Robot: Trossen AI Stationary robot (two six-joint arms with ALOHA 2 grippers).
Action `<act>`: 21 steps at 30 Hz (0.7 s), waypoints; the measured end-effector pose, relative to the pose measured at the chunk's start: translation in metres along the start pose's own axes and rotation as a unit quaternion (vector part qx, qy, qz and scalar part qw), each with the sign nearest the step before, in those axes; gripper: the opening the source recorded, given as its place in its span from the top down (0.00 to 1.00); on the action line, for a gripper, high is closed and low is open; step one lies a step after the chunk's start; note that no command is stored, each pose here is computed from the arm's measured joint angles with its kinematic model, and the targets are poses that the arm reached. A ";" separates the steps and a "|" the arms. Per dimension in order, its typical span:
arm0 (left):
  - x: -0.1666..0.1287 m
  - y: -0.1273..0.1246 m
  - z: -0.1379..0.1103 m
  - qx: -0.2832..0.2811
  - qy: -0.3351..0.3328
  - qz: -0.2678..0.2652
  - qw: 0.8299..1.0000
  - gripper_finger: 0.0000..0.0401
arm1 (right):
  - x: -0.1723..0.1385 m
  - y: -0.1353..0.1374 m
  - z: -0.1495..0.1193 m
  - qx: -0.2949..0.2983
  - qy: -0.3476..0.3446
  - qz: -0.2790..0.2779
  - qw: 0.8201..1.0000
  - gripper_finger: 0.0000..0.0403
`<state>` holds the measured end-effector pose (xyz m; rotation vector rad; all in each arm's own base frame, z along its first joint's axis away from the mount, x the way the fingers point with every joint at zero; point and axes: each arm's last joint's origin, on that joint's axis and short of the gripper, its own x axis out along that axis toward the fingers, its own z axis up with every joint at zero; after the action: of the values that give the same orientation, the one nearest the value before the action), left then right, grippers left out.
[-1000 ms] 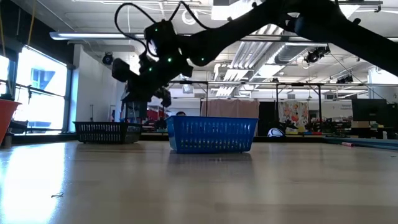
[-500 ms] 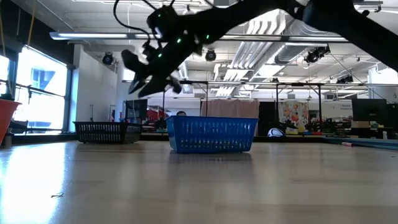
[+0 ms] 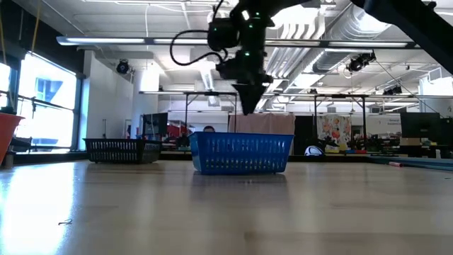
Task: Sort crayons
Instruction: Put the violet crayon into the orange basket
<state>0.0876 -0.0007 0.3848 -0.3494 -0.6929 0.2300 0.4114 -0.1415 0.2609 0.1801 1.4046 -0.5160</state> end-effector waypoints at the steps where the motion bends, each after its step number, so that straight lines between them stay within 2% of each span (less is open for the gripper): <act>1: 0.000 0.001 0.000 0.008 -0.002 0.011 1.000 0.78 | 0.000 0.000 -0.003 -0.050 0.017 0.011 0.999 0.70; 3: 0.000 0.002 0.001 0.024 -0.006 0.036 0.999 0.78 | 0.000 0.004 -0.004 -0.159 0.020 0.037 0.986 0.71; 6: 0.000 0.004 0.001 0.036 -0.012 0.075 0.996 0.78 | 0.000 0.007 -0.002 -0.309 -0.006 0.069 0.949 0.75; 8: -0.001 0.005 0.001 0.035 -0.014 0.095 0.995 0.78 | 0.001 0.003 0.001 -0.377 -0.029 0.084 0.922 0.78; 10: -0.001 0.006 0.002 0.027 -0.015 0.101 0.994 0.78 | 0.004 -0.002 0.004 -0.418 -0.051 0.105 0.901 0.80; 13: -0.001 0.006 0.002 0.023 -0.016 0.101 0.994 0.78 | 0.015 -0.014 0.008 -0.428 -0.062 0.141 0.891 0.82; 21: -0.001 0.006 0.001 0.023 -0.016 0.101 0.994 0.78 | 0.046 -0.042 0.011 -0.361 -0.025 0.162 0.918 0.83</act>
<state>0.0856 0.0048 0.3832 -0.3734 -0.6825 0.4442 0.4055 -0.1941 0.2259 -0.1979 1.3949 0.2861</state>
